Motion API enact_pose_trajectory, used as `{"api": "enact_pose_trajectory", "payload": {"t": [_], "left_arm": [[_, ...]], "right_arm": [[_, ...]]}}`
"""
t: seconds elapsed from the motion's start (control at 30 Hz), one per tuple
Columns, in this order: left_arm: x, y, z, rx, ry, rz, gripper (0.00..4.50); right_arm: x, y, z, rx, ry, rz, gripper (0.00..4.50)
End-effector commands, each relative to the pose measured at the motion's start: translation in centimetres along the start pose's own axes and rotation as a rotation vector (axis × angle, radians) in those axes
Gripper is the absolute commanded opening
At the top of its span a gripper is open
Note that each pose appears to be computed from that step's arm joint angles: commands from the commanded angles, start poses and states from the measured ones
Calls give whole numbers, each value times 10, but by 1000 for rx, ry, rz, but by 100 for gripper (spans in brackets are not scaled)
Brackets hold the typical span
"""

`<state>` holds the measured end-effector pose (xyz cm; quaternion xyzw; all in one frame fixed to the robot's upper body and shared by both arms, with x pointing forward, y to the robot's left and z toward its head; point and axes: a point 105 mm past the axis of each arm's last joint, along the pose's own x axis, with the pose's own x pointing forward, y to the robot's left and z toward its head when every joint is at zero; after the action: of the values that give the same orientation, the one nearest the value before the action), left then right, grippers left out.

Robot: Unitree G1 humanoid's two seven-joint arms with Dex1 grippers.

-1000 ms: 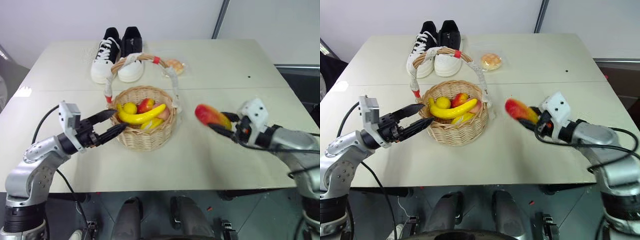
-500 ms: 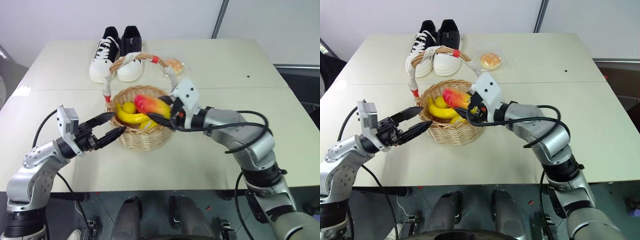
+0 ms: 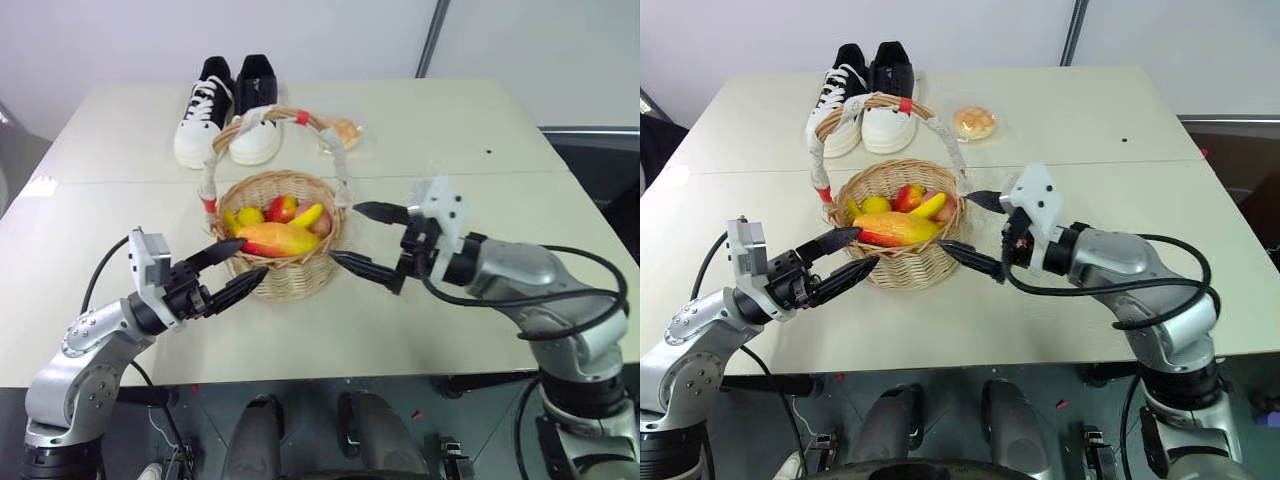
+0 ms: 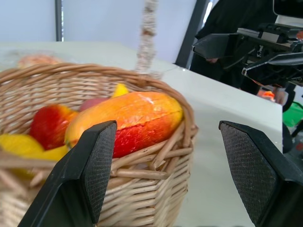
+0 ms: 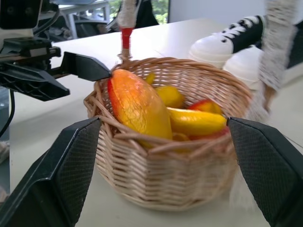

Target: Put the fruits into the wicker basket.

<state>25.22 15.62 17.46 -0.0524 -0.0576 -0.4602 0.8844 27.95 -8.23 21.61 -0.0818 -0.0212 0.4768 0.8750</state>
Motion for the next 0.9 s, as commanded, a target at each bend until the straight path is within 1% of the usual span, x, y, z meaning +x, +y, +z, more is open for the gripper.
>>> {"api": "enact_pose_trajectory", "payload": {"t": [0.03, 0.27, 0.3, 0.37, 0.5, 0.53, 0.57, 0.6, 0.67, 0.73, 0.8, 0.9], "left_arm": [[4, -2, 7, 12, -27, -33, 369], [6, -5, 12, 13, -45, -49, 369], [5, -6, 14, 17, -51, -47, 369], [4, -7, 18, 23, -60, -42, 369], [1, -11, 21, 34, -66, -34, 369], [1, -13, 23, 38, -69, -34, 369], [1, -14, 24, 40, -72, -33, 369], [2, -14, 26, 45, -78, -33, 369], [4, -16, 28, 54, -85, -34, 369], [6, -17, 30, 62, -88, -44, 369], [9, -18, 32, 66, -90, -57, 369], [13, -18, 32, 67, -92, -71, 369]], "right_arm": [[13, -32, 7, -23, -59, -182, 442], [51, -68, 2, 35, -115, -313, 442], [53, -73, 3, 59, -129, -327, 419], [54, -76, 4, 101, -155, -328, 361], [53, -73, 8, 121, -185, -298, 162], [51, -72, 10, 126, -196, -293, 90], [50, -72, 11, 130, -204, -290, 64], [47, -73, 14, 135, -219, -299, 11], [40, -78, 17, 139, -237, -334, 4], [25, -90, 22, 125, -262, -405, 4], [8, -106, 26, 102, -281, -497, 4], [-29, -138, 25, 60, -274, -676, 4]]}}
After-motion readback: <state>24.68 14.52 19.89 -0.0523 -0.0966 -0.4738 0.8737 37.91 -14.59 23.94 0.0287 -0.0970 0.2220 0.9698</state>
